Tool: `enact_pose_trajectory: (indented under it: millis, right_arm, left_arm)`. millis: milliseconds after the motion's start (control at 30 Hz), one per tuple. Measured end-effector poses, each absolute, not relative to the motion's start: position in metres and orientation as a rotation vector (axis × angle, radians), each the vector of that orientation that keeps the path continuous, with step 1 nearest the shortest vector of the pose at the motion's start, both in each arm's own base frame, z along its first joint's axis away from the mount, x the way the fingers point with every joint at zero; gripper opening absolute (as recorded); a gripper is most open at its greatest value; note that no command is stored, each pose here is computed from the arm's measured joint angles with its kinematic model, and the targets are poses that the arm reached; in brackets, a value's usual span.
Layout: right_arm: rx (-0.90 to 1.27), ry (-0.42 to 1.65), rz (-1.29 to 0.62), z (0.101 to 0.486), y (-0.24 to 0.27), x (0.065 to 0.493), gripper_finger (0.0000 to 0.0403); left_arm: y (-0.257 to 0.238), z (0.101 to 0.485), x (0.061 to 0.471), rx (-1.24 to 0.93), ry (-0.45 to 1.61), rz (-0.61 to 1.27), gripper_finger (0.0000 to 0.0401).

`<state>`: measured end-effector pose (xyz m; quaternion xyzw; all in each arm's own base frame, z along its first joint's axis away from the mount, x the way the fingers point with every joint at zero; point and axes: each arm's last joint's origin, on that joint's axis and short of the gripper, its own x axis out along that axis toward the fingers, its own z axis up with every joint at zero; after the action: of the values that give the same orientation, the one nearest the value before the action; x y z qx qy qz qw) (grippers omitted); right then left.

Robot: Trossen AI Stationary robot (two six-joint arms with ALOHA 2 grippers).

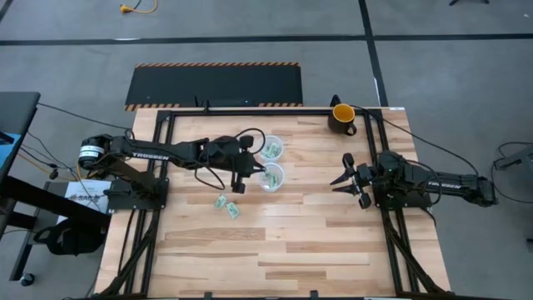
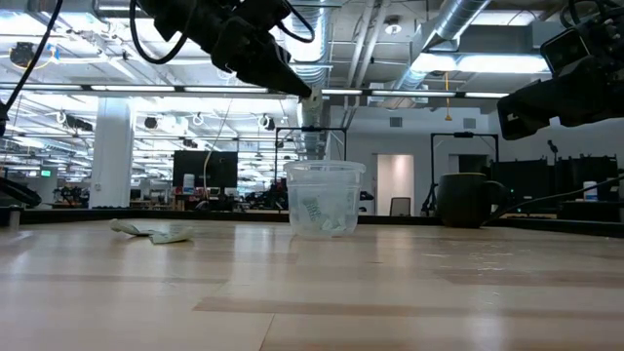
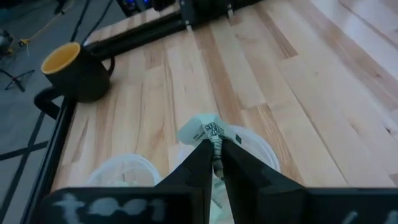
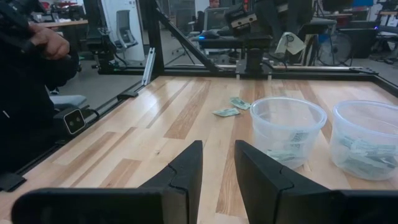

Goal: Pick and place items into bin
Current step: Put the green stevia packet into the bottom transparent bin

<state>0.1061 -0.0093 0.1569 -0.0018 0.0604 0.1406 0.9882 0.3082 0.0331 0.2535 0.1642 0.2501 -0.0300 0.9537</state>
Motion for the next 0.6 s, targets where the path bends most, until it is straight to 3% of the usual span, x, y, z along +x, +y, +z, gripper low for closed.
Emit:
enact_pose_trajectory:
  millis: [600]
  right_arm:
    - [-0.004,0.121,0.282,0.157,-0.009,0.106,0.0087]
  left_arm:
    - [0.036,0.226,0.328,0.322,0.536,-0.059,0.0098]
